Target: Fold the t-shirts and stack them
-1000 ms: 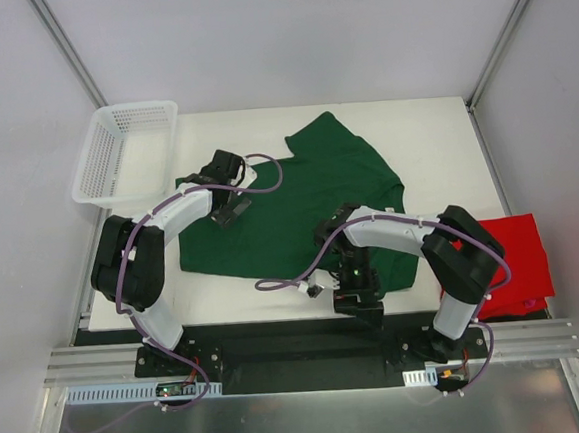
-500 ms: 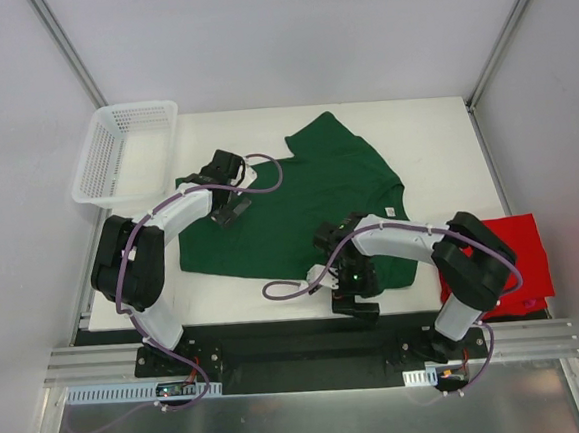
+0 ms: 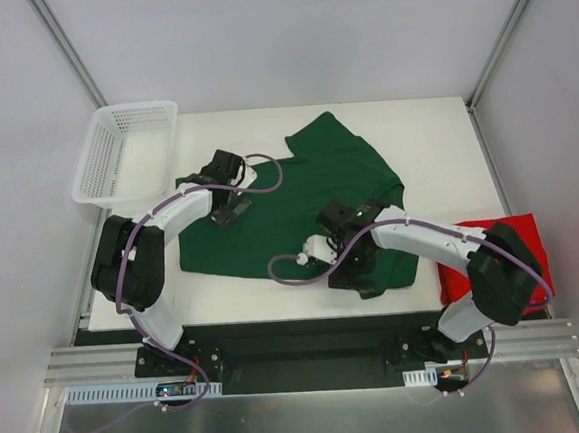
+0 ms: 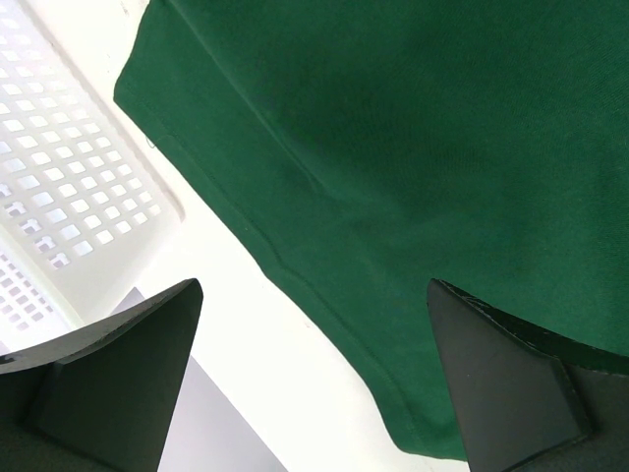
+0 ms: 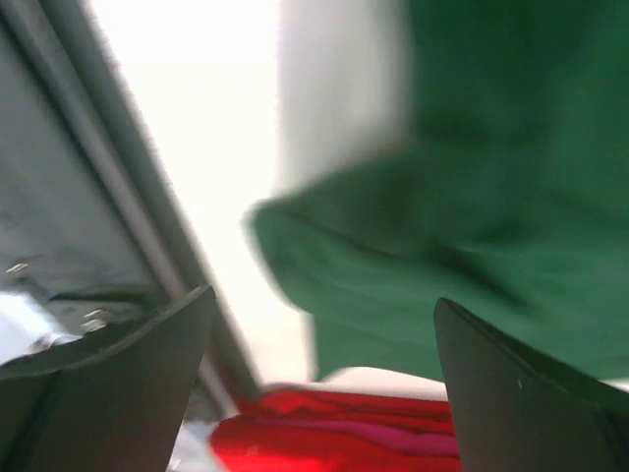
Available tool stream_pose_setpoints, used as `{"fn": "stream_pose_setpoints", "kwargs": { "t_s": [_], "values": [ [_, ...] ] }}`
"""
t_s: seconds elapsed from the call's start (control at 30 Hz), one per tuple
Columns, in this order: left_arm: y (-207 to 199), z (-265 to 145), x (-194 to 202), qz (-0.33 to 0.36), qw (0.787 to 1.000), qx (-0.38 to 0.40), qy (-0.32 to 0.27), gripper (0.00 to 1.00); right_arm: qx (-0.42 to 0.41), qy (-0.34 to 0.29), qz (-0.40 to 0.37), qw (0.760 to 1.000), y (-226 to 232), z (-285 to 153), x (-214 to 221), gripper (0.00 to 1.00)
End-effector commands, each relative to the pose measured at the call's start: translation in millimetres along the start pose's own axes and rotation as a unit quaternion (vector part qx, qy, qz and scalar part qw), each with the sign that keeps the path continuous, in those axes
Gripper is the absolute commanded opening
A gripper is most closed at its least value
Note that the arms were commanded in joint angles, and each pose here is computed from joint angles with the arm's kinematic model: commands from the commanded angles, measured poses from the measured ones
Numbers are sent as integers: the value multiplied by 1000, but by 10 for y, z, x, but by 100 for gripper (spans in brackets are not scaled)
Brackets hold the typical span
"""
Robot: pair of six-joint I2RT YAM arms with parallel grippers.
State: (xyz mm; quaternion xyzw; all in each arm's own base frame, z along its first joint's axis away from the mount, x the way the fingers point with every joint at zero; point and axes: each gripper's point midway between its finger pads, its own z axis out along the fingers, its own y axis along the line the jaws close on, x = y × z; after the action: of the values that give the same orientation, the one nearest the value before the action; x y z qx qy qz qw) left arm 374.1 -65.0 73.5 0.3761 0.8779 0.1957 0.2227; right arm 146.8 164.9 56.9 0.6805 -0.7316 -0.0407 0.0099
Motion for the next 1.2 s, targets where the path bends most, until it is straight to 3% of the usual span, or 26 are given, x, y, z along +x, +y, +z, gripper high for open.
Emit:
{"fn": "stream_pose_setpoints", "kwargs": {
  "t_s": [0.0, 0.2, 0.47, 1.0, 1.17],
  "values": [
    [51, -30, -70, -2, 1000, -13, -5, 99, 174, -92, 72, 978, -878, -558, -199, 96],
    [39, -12, -62, -3, 1000, -13, -3, 99, 279, -110, 166, 939, -1835, -694, -9, 96],
    [53, -77, -19, -3, 1000, -17, -7, 99, 317, -73, 231, 917, -2654, -366, 142, 96],
    [41, -99, 47, -3, 1000, -19, -3, 99, 374, 17, 261, 890, -3504, -171, 579, 96],
    [110, 51, -65, 16, 999, -34, 3, 99, 367, 40, 269, 890, -3529, -69, 769, 96]
  ]
}}
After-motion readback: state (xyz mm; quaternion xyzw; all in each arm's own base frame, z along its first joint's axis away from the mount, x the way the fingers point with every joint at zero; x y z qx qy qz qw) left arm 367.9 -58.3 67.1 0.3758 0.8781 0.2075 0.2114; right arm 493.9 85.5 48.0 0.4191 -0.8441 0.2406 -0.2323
